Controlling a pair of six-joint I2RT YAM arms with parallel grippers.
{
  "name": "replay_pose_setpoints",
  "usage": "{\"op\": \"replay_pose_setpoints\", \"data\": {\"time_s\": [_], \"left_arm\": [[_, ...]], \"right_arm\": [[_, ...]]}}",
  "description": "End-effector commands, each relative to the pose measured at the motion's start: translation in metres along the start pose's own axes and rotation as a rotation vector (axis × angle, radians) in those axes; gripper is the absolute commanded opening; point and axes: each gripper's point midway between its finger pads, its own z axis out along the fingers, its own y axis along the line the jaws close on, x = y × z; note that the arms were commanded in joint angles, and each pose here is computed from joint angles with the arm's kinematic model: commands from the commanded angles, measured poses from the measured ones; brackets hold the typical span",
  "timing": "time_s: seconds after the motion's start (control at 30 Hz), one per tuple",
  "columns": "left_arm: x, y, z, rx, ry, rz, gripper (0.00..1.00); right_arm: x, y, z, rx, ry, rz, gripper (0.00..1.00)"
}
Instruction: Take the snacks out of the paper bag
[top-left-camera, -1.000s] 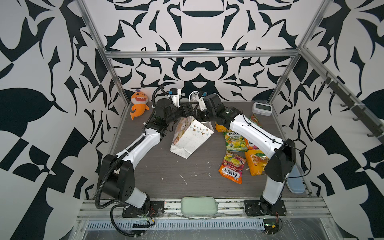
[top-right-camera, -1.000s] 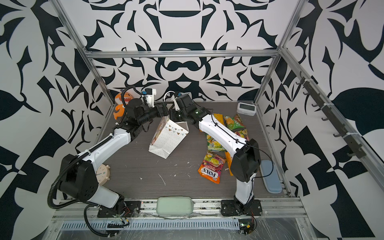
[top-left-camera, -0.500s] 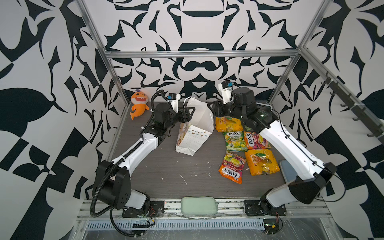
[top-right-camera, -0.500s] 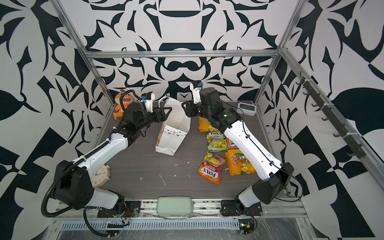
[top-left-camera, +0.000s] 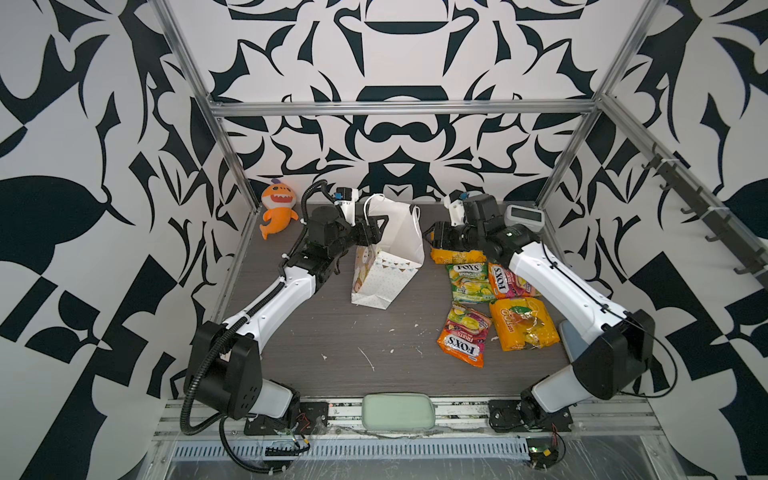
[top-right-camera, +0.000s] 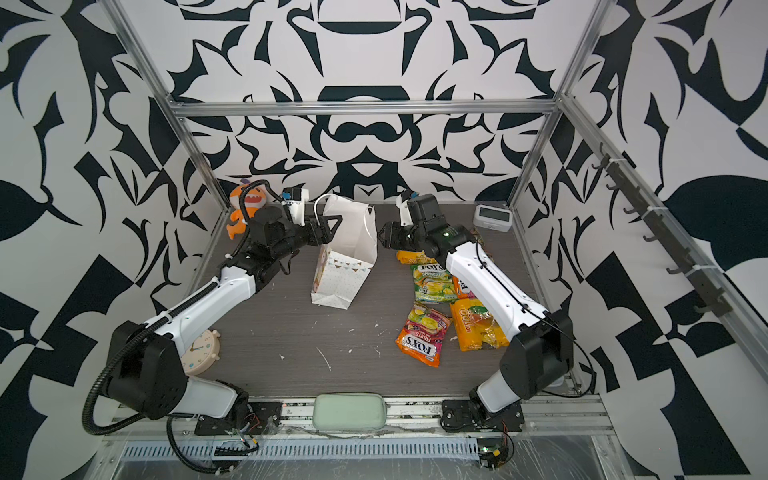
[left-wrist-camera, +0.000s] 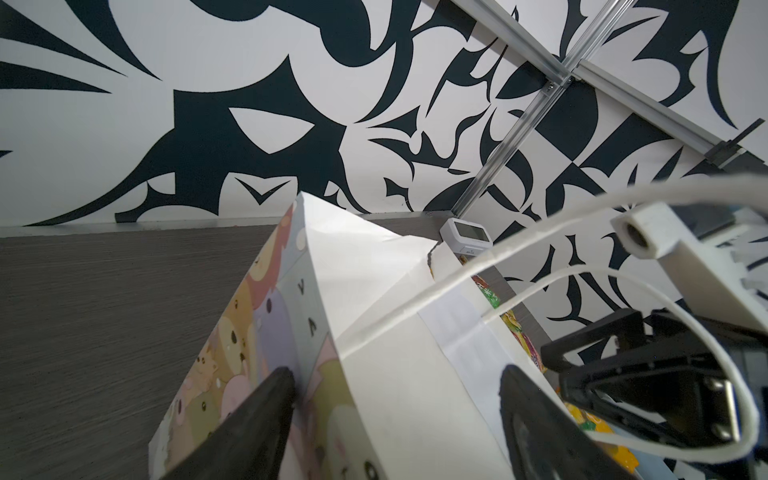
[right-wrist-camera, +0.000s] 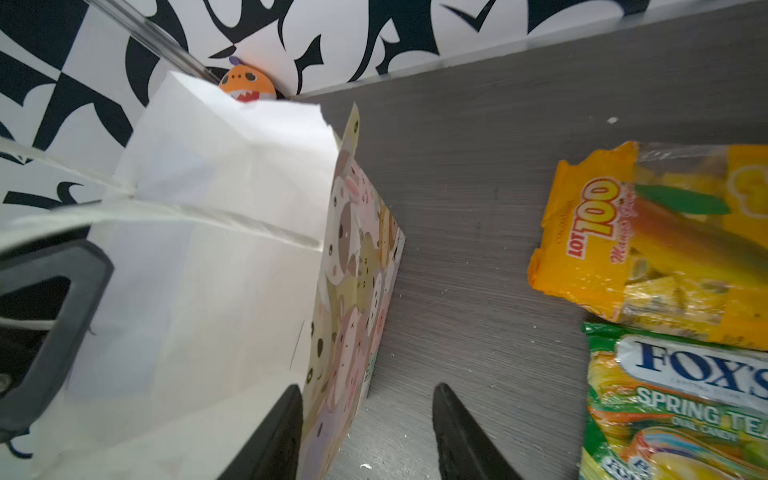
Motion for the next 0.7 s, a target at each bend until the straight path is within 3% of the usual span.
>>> {"op": "replay_pose_setpoints", "data": {"time_s": [0.0,0.23,0.47,0.53,0.67], "left_arm": [[-0.008,-0.002,-0.007,0.001,-0.026,0.016,0.81],[-0.005,-0.002,-0.006,0.005,-0.020,0.003,0.82],[-0.010,-0.008,-0.003,0.036,-0.025,-0.003,0.84],[-0.010,-0.011,0.000,0.056,-0.013,-0.003,0.92],[-0.009,-0.016,0.009,0.076,0.038,-0.001,0.97]], "right_arm": [[-0.018,0.032,-0.011,-0.128,-0.059,-0.022,0.54],[-0.018,0.027,0.005,-0.112,-0.034,0.007,0.45],[-0.015,0.023,0.025,-0.075,0.001,0.047,0.19],[-0.017,0.028,0.028,-0.072,-0.004,0.051,0.12],[-0.016,0.035,0.032,-0.044,0.005,0.070,0.00]]}}
